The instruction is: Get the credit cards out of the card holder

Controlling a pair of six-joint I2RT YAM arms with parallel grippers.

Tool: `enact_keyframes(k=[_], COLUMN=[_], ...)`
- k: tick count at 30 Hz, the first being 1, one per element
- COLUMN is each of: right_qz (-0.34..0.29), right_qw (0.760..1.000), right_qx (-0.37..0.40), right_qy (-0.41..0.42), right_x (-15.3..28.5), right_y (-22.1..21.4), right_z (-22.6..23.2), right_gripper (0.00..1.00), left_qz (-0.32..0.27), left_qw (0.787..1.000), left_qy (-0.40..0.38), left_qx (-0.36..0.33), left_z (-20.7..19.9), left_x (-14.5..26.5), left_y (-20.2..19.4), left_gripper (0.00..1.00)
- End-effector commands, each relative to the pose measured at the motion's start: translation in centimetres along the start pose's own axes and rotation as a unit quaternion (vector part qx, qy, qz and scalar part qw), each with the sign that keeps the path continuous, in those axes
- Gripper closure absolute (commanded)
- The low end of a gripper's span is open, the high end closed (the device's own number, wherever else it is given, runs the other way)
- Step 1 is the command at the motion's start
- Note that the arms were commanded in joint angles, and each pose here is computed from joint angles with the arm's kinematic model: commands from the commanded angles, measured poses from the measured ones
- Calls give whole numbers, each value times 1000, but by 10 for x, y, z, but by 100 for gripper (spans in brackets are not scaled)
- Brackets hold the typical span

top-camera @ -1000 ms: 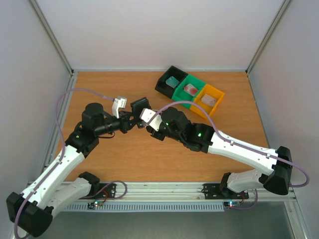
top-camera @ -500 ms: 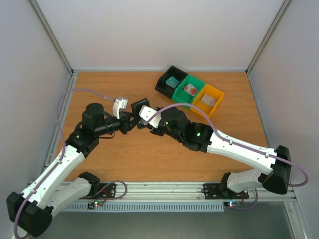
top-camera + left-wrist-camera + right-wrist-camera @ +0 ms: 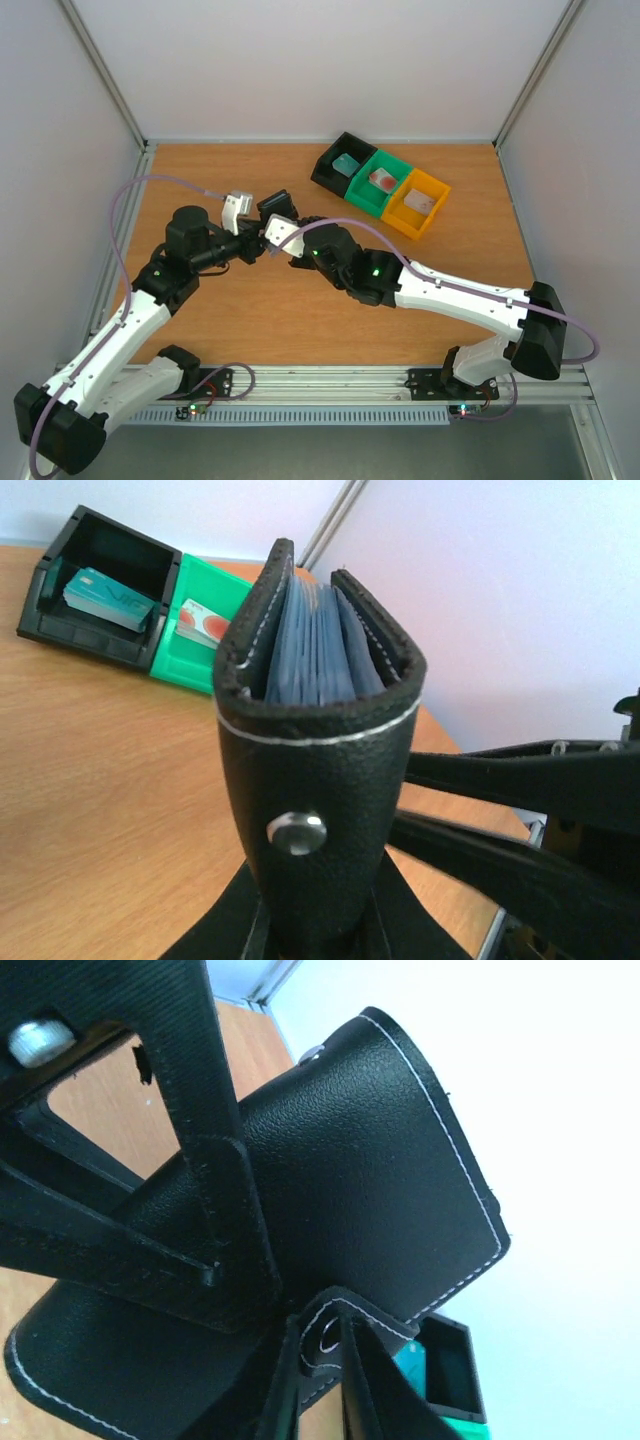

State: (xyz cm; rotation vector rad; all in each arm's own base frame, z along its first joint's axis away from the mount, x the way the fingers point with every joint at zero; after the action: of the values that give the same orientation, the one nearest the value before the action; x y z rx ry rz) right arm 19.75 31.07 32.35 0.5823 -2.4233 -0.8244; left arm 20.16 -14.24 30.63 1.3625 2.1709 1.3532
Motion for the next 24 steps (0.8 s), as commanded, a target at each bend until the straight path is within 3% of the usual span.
enact_keyframes(k=[1,3,10,16,18,21,24], right_qz=[54,64,87,75,61,-3,-79], right_qw=[987,984,968,955,940,915,889], right_qx=[-37,-59,-182,-286,-314,-322,-324], right_qy=[-146,-154,-146,21,121,243,315], right_x=[-9,-8,8,28,37,56,77], right_y=[-5,-10,-47,-79,-85,-77,-65], right_z=[-47,-55,-88,-88,-81,-65,-57], right_gripper=[94,99,99,99,90,61,42], left_qz=[53,55,55,37,32,13,1], left_qw=[991,992,996,996,993,986,981], left_qy=[-121,-114,-72,-85,-112,-142,-167], left_qx=[-14,-11,5,-10,-34,-82,-97], left_z=[-28,-27,-18,-22,-27,-32,-38], left_x=[6,6,6,6,8,10,12], left_y=[-12,-14,-19,-13,-13,-11,-7], left_gripper=[100,100,100,100,100,100,100])
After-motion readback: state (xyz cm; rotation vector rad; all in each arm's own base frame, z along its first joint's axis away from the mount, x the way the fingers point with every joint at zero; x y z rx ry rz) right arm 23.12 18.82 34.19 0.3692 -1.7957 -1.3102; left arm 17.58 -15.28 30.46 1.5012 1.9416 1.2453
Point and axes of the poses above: each gripper's point midway between its finger pads, its own x axis back along the fingers, its own z axis along the line the jaws close on, y = z × x, the point moved 9 cm from there along x, back along the fingers, and after that the axes turned 1 degree about x, right-handed, at the moved point
